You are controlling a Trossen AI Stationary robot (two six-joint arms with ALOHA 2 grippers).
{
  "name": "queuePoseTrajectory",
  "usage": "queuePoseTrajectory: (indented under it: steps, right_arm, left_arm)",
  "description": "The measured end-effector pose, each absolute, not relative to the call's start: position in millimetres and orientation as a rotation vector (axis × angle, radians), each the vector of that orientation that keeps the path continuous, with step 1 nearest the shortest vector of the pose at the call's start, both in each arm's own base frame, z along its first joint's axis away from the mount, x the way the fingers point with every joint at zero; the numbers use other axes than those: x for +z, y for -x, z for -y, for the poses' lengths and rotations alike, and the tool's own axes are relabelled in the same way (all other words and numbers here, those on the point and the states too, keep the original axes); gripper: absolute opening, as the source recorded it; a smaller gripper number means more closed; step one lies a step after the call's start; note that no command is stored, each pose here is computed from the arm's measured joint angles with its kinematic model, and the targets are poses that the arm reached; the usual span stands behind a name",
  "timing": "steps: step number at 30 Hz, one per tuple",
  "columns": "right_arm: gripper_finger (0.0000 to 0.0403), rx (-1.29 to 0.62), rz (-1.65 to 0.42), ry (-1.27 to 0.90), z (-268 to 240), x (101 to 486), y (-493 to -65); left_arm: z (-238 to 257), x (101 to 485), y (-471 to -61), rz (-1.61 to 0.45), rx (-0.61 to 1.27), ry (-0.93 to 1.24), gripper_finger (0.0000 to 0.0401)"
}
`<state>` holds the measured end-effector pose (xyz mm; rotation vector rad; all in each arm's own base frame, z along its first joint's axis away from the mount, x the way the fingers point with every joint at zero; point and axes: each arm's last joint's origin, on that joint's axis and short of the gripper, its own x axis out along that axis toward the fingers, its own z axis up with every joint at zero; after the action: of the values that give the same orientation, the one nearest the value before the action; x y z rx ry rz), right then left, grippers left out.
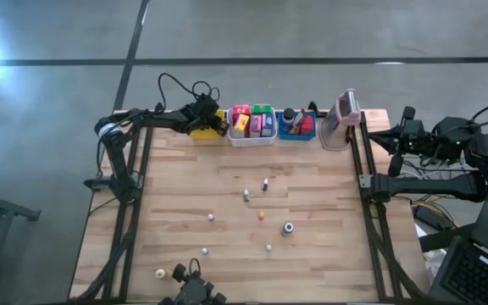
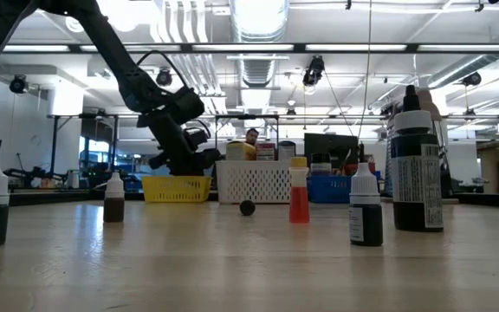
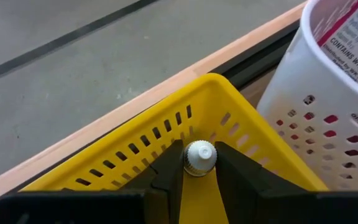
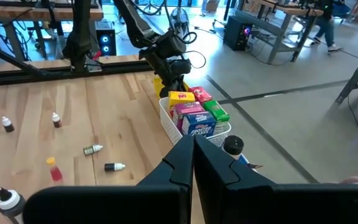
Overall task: Pick & Place Kitchen Items
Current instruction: Put the black food coloring bottle into the yellow basket
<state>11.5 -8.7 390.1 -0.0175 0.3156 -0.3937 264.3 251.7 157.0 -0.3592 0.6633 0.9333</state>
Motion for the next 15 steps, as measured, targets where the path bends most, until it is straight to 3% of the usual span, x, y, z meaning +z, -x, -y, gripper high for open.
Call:
queuePoseTrajectory:
  steps: [15]
  right_arm:
    - [0.0008,-0.394,-0.315,0.015,8.8,390.1,-11.6]
  left_arm:
    - [-250.9,155.8,-263.6,-0.678,0.933,0.364,0.009]
